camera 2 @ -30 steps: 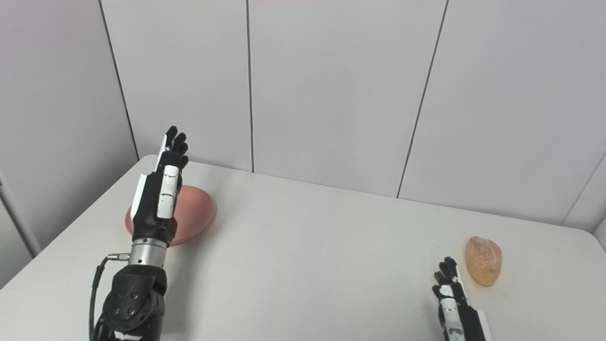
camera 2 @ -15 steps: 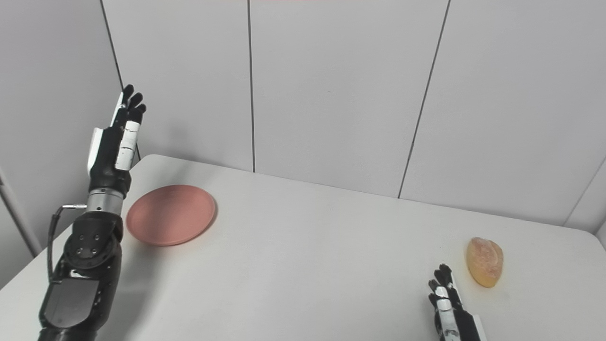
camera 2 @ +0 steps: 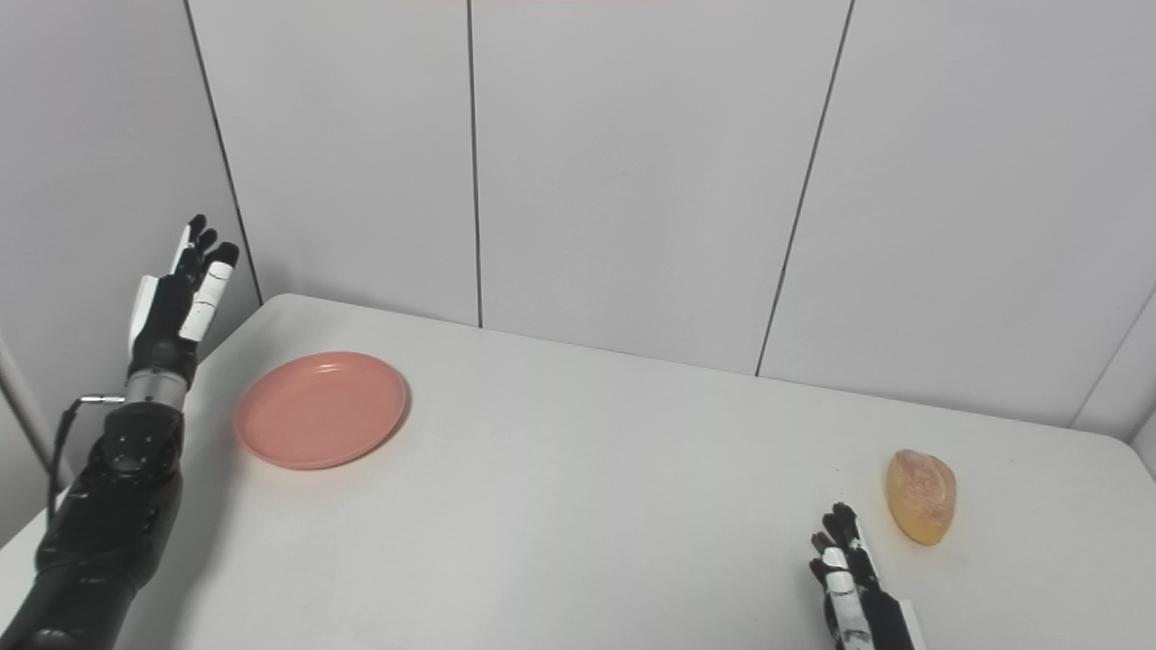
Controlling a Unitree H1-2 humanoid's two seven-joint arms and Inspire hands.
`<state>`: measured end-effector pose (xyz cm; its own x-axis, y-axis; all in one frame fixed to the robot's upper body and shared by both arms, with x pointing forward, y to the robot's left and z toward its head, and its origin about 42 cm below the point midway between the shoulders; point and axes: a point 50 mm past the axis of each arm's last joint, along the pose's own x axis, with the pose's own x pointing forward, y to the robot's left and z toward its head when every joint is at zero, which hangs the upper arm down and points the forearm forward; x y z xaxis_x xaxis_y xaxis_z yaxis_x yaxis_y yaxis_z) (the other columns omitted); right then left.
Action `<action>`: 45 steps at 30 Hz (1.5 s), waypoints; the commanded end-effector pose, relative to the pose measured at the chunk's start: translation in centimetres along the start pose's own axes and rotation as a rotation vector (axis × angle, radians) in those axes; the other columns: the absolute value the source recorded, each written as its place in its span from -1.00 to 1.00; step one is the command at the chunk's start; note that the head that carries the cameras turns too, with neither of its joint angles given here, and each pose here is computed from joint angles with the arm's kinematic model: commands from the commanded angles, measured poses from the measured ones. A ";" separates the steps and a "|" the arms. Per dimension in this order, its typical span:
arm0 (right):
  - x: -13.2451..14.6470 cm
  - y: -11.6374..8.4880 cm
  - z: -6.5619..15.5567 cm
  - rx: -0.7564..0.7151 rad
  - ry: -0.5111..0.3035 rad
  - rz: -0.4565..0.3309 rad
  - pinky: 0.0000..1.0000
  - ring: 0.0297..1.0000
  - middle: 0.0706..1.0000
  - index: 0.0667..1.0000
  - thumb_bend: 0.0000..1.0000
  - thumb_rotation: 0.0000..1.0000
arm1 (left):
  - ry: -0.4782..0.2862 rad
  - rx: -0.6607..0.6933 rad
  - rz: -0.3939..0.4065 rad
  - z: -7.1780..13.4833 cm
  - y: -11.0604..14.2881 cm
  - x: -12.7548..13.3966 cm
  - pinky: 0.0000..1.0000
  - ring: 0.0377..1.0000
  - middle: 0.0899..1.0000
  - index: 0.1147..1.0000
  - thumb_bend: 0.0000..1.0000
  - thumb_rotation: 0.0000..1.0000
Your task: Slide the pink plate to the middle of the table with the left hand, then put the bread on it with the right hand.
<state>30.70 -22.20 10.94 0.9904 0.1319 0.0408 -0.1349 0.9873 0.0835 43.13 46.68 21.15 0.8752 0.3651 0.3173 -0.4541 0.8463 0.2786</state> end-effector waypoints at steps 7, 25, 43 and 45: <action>-1.3 0.2 -1.5 0.007 0.072 -0.007 0.92 0.92 0.94 0.95 0.48 0.74 | -0.038 -0.130 -0.009 0.1 1.4 2.5 0.92 0.95 0.98 1.00 0.83 0.75; -1.6 0.9 -1.0 0.002 0.069 -0.009 0.86 0.90 0.94 0.94 0.49 0.76 | 0.130 -0.330 -0.030 -3.6 -2.5 0.9 0.91 0.89 0.90 1.00 0.90 0.75; -1.9 0.9 -0.7 -0.010 0.070 -0.012 0.82 0.86 0.93 0.95 0.47 0.78 | 0.211 -0.365 -0.057 -5.2 -3.8 -0.1 0.99 0.94 0.96 1.00 0.85 0.71; -1.9 0.8 -0.7 -0.010 0.071 -0.013 0.82 0.86 0.93 0.95 0.47 0.78 | 0.214 -0.369 -0.054 -5.4 -3.8 -0.3 0.99 0.93 0.97 1.00 0.86 0.69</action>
<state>29.44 -21.67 11.18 0.9925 0.1176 0.0343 -0.1195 0.9909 0.0622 44.20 44.99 12.65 0.9301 0.3652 0.0392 -0.3627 0.9300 -0.0597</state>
